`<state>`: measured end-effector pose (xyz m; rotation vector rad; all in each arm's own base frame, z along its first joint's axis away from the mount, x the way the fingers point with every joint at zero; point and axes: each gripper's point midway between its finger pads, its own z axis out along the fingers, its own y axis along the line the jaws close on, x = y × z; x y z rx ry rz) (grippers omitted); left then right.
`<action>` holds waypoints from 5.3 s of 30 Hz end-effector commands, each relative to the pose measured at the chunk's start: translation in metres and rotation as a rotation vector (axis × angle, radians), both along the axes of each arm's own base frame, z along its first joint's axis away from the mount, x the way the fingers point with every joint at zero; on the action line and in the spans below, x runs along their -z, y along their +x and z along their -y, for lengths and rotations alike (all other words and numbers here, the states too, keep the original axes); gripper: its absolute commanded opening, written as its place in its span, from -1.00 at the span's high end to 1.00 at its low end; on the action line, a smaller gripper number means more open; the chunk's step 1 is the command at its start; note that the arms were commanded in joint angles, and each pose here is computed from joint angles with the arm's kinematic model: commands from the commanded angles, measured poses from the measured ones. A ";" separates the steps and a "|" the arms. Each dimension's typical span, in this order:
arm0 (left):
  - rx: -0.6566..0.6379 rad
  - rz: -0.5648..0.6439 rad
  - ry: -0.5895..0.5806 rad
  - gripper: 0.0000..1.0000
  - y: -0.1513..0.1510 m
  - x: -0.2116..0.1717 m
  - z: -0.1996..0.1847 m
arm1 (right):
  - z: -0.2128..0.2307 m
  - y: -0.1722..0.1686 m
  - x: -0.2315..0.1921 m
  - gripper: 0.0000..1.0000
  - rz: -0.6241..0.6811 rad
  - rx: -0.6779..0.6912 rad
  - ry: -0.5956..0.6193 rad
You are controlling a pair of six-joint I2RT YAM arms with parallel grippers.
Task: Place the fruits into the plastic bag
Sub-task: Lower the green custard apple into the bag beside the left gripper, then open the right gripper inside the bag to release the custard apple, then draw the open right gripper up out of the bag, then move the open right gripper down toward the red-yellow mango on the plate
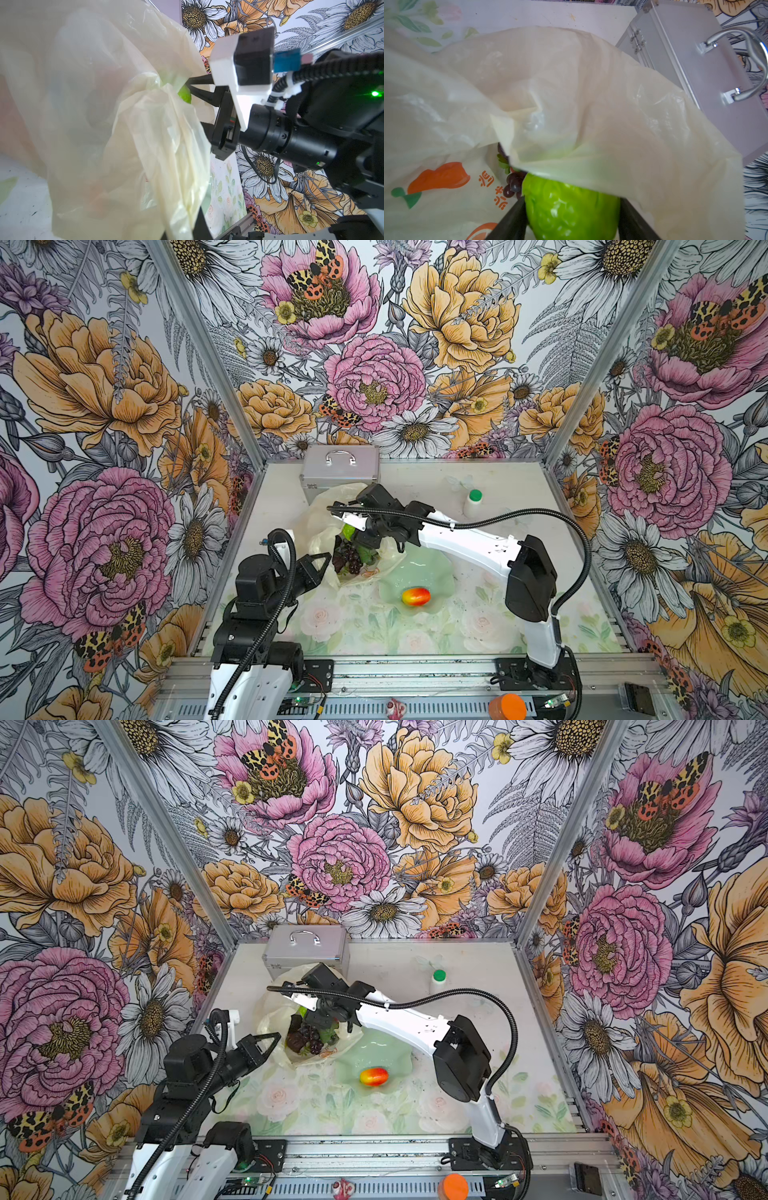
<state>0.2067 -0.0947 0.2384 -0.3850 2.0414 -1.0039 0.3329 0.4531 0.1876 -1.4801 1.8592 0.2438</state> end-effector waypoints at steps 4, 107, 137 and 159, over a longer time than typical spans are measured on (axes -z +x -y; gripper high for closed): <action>-0.019 0.015 0.009 1.00 0.002 0.001 -0.004 | -0.004 0.033 -0.003 -0.31 0.031 0.118 0.022; 0.020 0.014 0.007 1.00 -0.002 0.001 0.004 | 0.151 -0.098 -0.145 -0.55 -0.267 0.240 0.616; 0.031 0.010 0.008 1.00 -0.002 0.002 0.006 | 0.198 -0.115 -0.057 -0.20 -0.517 0.544 0.432; 0.028 0.006 0.009 1.00 -0.002 0.004 0.006 | 0.193 -0.141 0.008 -0.19 -0.736 0.527 0.185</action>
